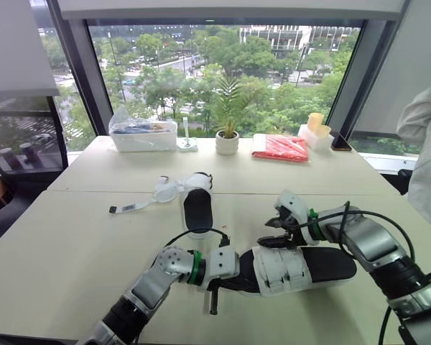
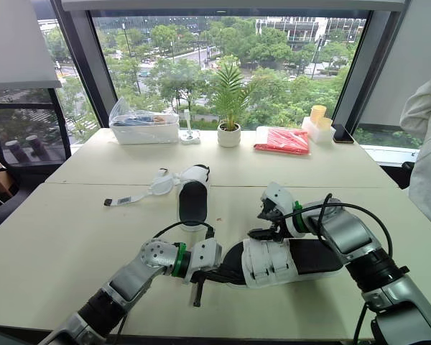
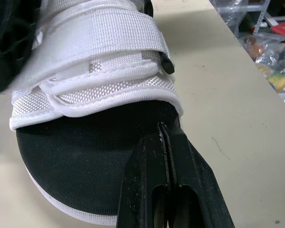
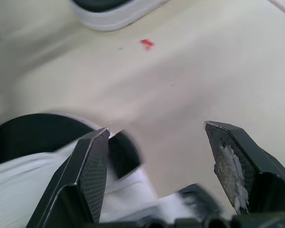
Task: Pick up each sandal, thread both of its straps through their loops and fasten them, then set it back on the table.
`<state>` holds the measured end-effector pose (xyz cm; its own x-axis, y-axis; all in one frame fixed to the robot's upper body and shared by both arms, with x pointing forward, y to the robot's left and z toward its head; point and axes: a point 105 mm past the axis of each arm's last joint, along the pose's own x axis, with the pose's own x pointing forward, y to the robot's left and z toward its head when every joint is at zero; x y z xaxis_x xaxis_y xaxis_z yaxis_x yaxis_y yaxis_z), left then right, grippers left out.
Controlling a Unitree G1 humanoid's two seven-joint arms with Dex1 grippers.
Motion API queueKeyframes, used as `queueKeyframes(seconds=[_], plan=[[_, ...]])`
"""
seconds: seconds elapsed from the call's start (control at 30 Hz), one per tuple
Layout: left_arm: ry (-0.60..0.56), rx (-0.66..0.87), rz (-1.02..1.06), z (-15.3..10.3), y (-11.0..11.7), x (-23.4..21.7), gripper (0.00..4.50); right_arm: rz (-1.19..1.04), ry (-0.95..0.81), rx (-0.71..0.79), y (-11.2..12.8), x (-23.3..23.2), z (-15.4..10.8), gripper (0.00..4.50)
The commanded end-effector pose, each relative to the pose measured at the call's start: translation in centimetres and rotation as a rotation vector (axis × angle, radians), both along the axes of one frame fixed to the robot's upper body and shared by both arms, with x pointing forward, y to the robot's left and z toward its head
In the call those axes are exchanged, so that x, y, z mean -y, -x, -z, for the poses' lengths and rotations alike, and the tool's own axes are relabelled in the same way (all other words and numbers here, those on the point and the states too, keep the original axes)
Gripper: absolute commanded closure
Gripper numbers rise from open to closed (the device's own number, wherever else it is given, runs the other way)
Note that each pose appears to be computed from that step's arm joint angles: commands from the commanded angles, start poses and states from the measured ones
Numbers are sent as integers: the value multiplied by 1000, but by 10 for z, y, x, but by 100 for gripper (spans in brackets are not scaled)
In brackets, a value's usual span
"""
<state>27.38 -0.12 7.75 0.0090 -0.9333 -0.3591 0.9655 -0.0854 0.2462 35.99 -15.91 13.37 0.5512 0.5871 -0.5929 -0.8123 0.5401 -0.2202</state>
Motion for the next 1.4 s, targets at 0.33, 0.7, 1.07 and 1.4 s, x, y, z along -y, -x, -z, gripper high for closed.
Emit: queueKeyframes(seconds=[0.33, 0.7, 1.07, 1.4], plan=[[-71, -47, -51, 23, 2, -11, 450, 35, 10, 421, -10, 3, -91, 108], [126, -91, -179, -24, -23, -30, 450, -264, 436, 884, 68, 14, -69, 108], [184, -101, -201, -51, -25, -41, 450, -590, 777, 1036, 77, 67, -25, 108], [208, -99, -267, -54, -32, -49, 450, -820, 688, 1216, 72, 50, -10, 108]])
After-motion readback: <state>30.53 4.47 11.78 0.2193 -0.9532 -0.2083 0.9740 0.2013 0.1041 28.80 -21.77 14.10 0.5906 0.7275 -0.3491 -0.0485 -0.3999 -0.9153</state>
